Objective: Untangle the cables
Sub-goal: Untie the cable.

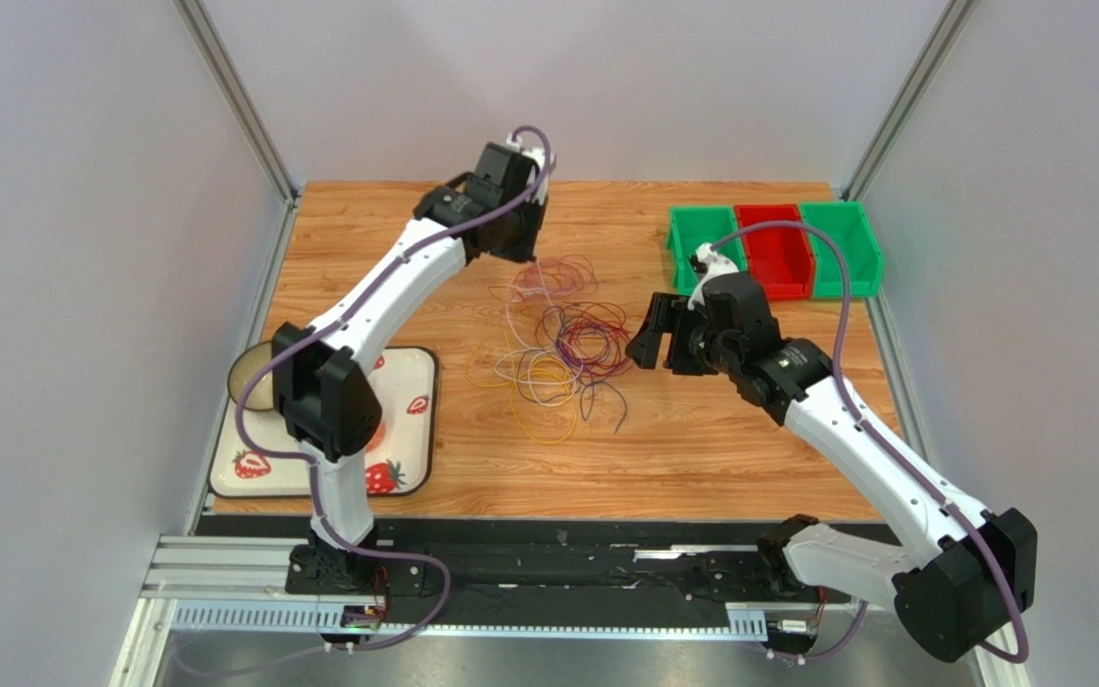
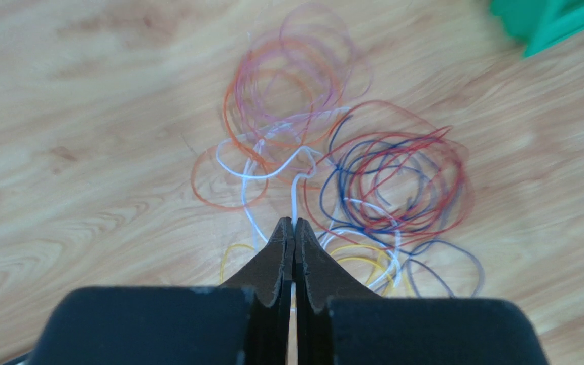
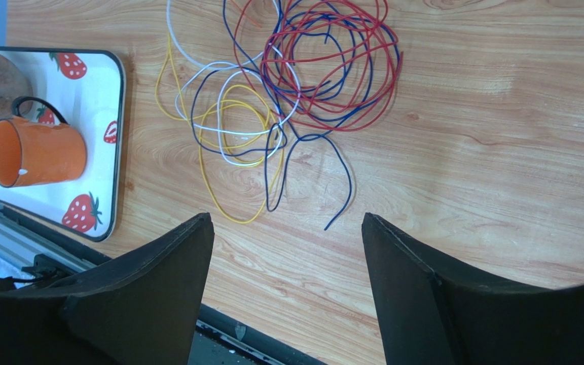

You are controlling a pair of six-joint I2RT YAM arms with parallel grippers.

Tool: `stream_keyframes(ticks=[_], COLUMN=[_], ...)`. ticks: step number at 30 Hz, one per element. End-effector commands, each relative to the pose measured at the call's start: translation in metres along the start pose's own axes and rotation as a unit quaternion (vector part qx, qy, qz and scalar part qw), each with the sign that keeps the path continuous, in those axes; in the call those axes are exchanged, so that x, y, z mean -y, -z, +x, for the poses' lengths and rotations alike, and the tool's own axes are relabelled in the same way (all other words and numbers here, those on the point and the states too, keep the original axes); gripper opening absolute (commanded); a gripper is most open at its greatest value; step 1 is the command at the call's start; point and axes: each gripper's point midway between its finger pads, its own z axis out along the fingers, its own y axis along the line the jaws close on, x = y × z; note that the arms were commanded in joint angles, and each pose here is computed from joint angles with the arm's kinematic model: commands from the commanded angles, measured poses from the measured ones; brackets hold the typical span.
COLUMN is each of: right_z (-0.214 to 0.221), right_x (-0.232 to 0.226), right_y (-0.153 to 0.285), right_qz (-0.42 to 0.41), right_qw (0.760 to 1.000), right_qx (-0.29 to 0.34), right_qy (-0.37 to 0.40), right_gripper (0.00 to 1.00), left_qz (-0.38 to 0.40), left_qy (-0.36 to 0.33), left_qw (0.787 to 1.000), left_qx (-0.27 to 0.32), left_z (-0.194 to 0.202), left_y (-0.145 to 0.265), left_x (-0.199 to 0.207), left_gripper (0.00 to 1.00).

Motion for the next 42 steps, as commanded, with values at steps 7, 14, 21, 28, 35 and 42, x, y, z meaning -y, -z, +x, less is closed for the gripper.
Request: stream_keyframes(ticks=[7, 14, 21, 28, 35, 42], right_z=[-0.026, -0.03, -0.024, -0.014, -0.008, -0.005], right_x=[-0.032, -0.038, -0.033, -0.062, -0.054, -0.059], right_y=[0.04, 0.051, 0.057, 0.059, 0.03, -0.011], right_qz=[-0.066, -0.085, -0.08, -0.181, -0.16, -0.146], right_qw=[0.997, 0.994, 0.995, 0.981, 0.986, 0.988], right_qx=[0.044, 0.061, 0.063, 0.062, 0.042, 0.02], right_qy=[0.023, 0.03, 0.023, 0.034, 0.032, 0.045], right_gripper=[0.76, 0.76, 0.76, 0.76, 0.77, 0.77], left_qz=[0.123, 0.171, 0.163, 0.21, 0.178, 0.15], left_qy=[-0.006, 0.001, 0.042, 0.033, -0.011, -0.024], left_qw=[0.957, 0.933, 0.967, 0.968, 0.977, 0.983], left_qx=[0.262, 0.315, 0.192, 0.137, 0.115, 0.101], left_z=[-0.122, -0.112, -0.035, -0.016, -0.009, 0.005], left_y=[0.255, 0.294, 0.19, 0.164, 0.151, 0.141], left_x=[0.058, 0.068, 0.07, 0.091, 0.081, 0.069], left_gripper=[0.0, 0.0, 0.0, 0.0, 0.0, 0.0])
